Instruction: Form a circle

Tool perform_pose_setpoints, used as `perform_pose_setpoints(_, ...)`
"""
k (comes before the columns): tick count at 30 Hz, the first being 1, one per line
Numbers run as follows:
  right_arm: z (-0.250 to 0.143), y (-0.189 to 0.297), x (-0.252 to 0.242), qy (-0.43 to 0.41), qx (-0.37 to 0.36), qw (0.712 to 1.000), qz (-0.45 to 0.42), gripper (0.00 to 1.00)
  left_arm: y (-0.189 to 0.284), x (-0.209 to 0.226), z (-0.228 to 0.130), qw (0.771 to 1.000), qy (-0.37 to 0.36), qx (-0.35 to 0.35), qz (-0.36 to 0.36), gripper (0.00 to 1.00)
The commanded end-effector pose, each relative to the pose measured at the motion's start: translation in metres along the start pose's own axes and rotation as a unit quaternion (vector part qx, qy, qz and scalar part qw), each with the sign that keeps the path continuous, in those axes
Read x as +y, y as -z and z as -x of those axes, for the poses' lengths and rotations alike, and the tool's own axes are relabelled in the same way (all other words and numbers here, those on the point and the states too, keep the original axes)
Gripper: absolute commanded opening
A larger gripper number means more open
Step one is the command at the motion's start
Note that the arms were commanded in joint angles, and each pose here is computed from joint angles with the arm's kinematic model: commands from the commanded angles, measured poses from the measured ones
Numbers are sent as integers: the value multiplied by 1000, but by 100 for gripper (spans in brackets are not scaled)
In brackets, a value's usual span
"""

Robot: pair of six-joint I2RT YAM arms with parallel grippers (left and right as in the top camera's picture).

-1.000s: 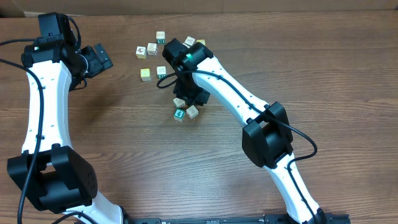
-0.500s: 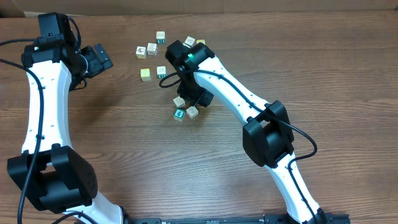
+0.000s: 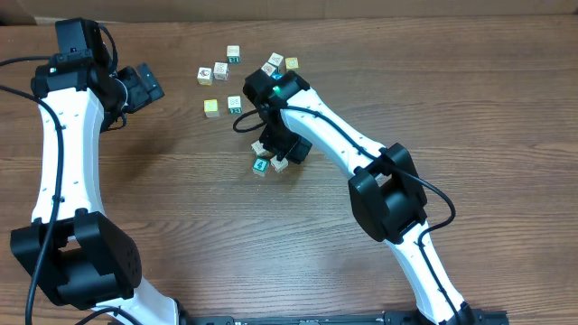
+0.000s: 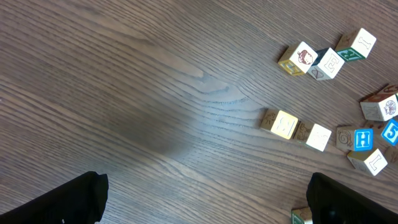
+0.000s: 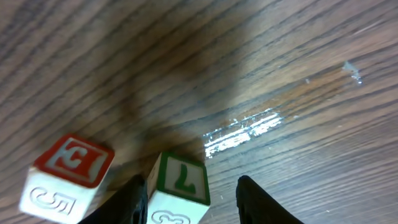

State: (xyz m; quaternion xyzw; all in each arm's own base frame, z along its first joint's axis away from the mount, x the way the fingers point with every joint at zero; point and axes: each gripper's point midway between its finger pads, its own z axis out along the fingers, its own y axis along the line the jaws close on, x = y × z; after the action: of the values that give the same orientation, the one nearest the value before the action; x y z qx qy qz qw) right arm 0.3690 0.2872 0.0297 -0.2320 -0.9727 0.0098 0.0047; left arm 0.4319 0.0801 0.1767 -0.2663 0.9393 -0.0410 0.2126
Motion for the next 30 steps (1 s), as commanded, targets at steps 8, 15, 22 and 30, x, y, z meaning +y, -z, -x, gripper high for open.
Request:
perform_pose_setpoints(8,-2,20,6,-9,1,999,31,44,-3,-3,-2,1000,0,4,-2,99)
perform_pose_setpoints(15,-8,18,7,-15,3,1000,27,45,-3,-3,-2,1000,0,3,-2,100)
perform_pose_setpoints(22,-10,18,7,-29,6,999,26,47,-3,-3,-2,1000,0,4,-2,100)
perform_pose_setpoints(30,-10,18,9,-53,7,998,30,51,-3,-3,-2,1000,0,3,-1,99)
